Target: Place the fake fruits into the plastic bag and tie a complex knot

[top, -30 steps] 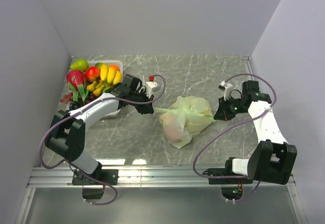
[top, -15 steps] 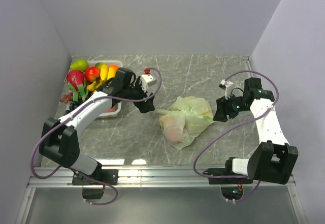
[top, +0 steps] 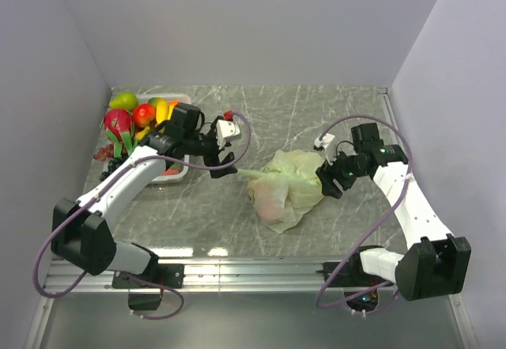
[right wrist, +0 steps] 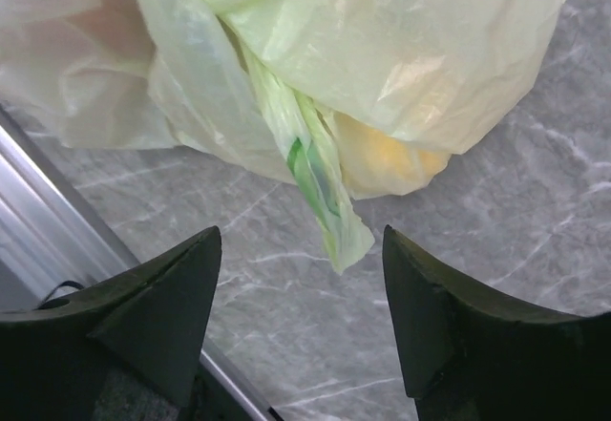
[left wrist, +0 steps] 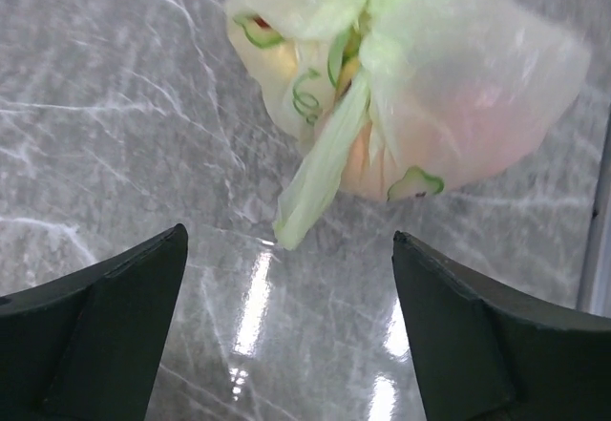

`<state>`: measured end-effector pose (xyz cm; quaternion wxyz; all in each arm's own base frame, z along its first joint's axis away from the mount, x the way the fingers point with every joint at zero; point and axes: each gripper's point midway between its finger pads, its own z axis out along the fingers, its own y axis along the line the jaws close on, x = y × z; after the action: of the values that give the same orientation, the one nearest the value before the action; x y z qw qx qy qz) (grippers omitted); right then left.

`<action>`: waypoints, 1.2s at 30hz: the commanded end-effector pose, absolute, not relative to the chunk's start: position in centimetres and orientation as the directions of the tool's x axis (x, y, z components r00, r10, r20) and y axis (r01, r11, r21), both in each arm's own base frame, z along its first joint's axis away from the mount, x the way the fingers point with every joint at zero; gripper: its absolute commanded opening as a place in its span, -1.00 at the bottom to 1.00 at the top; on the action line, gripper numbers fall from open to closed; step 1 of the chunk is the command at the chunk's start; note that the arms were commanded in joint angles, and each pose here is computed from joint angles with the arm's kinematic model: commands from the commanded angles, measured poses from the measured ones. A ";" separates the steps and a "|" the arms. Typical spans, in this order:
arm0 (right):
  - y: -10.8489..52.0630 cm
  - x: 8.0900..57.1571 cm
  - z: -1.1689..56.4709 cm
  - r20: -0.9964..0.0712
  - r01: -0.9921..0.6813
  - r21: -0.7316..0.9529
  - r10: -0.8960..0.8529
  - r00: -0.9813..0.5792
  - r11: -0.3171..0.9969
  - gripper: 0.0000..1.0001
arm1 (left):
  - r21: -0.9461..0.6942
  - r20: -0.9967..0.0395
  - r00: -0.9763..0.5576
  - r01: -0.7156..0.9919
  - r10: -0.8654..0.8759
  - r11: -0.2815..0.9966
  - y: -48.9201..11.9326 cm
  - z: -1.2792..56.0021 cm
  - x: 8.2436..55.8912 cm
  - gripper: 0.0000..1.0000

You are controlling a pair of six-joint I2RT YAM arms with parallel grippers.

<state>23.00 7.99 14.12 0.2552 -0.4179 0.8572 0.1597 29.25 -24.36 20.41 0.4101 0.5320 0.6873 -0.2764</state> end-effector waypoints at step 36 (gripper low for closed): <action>0.3 29.4 15.3 -0.653 -0.389 -0.105 -0.358 -0.668 0.915 -1.00 | -0.090 -0.827 -0.492 0.594 0.273 0.799 -17.6 19.8 37.7 -0.99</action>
<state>28.88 6.62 14.26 0.3526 -0.2931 0.8797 0.1263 34.32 -24.19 17.44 0.3925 0.3850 0.7919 -0.2659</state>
